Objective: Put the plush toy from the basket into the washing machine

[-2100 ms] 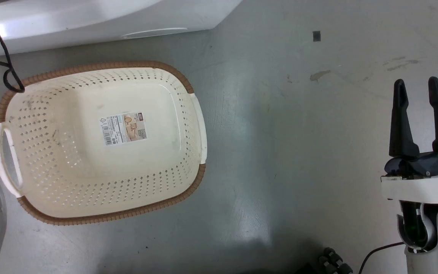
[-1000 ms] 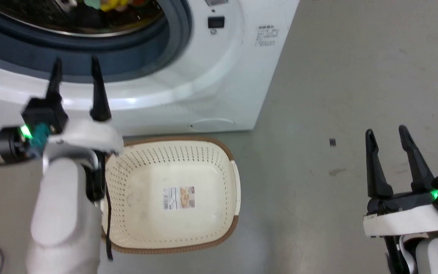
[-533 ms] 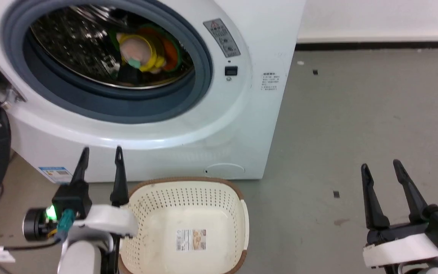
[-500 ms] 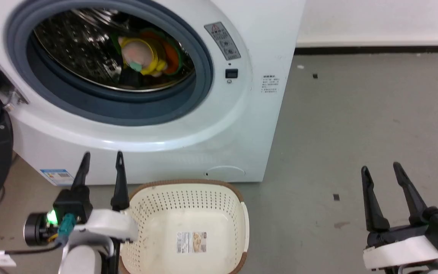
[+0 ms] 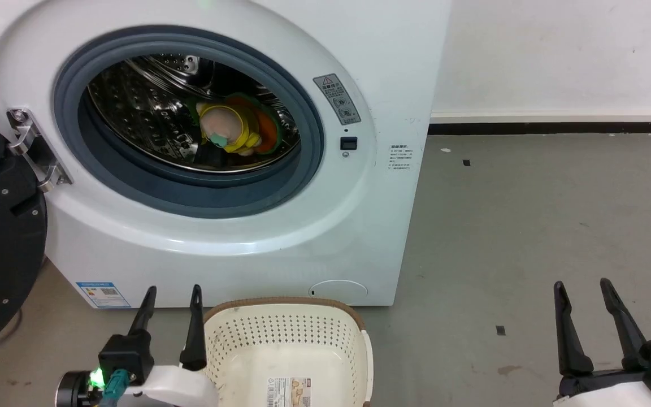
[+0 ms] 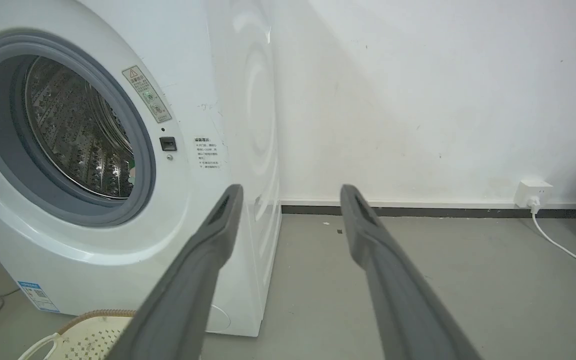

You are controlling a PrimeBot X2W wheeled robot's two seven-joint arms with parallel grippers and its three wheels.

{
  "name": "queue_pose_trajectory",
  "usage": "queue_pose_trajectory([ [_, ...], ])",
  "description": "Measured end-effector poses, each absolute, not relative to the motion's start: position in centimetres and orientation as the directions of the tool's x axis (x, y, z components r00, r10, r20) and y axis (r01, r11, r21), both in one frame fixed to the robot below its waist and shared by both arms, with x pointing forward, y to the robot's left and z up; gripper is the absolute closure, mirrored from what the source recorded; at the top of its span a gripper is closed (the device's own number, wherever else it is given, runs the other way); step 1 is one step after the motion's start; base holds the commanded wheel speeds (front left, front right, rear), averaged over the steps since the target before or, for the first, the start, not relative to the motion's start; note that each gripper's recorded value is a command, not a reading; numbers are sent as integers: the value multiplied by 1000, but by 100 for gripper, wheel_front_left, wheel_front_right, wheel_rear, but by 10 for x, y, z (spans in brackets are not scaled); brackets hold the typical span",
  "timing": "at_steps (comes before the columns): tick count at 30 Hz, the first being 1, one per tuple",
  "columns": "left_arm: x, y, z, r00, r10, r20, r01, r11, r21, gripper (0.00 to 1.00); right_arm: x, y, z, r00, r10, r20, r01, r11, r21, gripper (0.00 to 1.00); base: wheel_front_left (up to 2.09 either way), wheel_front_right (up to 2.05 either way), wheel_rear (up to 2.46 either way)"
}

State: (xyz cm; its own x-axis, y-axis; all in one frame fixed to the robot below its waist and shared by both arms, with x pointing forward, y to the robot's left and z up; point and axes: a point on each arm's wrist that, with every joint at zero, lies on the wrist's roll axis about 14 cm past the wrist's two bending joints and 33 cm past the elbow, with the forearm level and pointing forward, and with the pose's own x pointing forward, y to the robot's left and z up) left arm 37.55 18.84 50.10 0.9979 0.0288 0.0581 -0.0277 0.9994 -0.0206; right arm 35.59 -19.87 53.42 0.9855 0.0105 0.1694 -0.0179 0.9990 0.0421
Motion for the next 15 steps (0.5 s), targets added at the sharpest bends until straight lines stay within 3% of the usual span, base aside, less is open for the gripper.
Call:
queue_pose_trajectory([
  [15, 375, 187, 500, 999, 26, 46, -25, 999, -20, 100, 356, -196, 532, 988, 19, 155, -25, 999, 41, 100, 0, 0, 0],
])
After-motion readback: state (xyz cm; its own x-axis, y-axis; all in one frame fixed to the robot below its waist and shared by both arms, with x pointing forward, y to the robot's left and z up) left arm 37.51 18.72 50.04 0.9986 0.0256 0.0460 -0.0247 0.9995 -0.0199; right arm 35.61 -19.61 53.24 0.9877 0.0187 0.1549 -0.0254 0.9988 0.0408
